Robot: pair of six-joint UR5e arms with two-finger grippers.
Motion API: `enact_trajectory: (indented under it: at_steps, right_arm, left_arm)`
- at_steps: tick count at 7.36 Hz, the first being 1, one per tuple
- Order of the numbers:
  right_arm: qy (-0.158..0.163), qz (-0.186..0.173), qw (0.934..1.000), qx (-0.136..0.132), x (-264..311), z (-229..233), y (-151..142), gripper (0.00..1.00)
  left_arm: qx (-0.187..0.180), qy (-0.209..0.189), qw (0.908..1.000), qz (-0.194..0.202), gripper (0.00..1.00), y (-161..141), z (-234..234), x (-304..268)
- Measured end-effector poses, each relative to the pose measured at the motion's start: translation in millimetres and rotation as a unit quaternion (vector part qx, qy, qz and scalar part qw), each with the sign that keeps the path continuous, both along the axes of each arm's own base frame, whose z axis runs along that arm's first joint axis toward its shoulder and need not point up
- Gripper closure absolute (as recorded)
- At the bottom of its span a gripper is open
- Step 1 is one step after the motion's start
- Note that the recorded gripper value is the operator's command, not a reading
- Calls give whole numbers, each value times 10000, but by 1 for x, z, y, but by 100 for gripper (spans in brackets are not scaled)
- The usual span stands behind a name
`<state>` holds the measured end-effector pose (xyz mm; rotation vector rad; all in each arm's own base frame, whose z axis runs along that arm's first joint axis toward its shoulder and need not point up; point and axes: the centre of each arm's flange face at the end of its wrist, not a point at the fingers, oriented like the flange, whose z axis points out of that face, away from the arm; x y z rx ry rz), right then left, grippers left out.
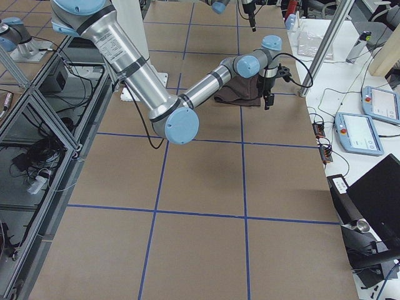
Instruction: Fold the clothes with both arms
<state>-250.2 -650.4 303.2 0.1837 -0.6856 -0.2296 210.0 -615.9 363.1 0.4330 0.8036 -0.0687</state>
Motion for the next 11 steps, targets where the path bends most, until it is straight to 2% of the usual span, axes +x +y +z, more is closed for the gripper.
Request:
enact_trajectory:
  at_steps: [1, 2, 3, 4, 5, 7, 8, 10, 11]
  right_arm:
    - [-8, -207, 9997, -125, 79, 43, 18, 0]
    - [-145, -348, 9990, -252, 148, 92, 41, 0]
    - [-290, -458, 9980, -314, 206, 143, 67, 0]
    - [-366, -505, 9975, -335, 246, 183, 92, 0]
    - [-312, -504, 9976, -364, 266, 207, 109, 0]
    - [88, -429, 9982, -398, 286, 225, 118, 0]
    - [83, -295, 9982, -506, 300, 236, 128, 0]
    - [-427, -62, 9943, -970, 319, 279, 164, 0]
    - [-567, 1, 9919, -1137, 322, 295, 179, 0]
  left_arm:
    - [187, -296, 9989, 319, 0, 4, 37, -67]
    - [410, -678, 9946, 678, 0, 12, 76, -134]
    - [612, -1104, 9865, 1045, 0, 23, 110, -196]
    - [657, -1402, 9785, 1361, 0, 36, 137, -243]
    - [579, -1494, 9749, 1548, 0, 53, 164, -266]
    - [576, -1516, 9733, 1623, 0, 78, 211, -275]
    - [514, -1491, 9736, 1653, 0, 91, 238, -275]
    - [202, -1277, 9761, 1744, 0, 105, 264, -273]
    - [3, -1075, 9775, 1814, 0, 109, 265, -270]
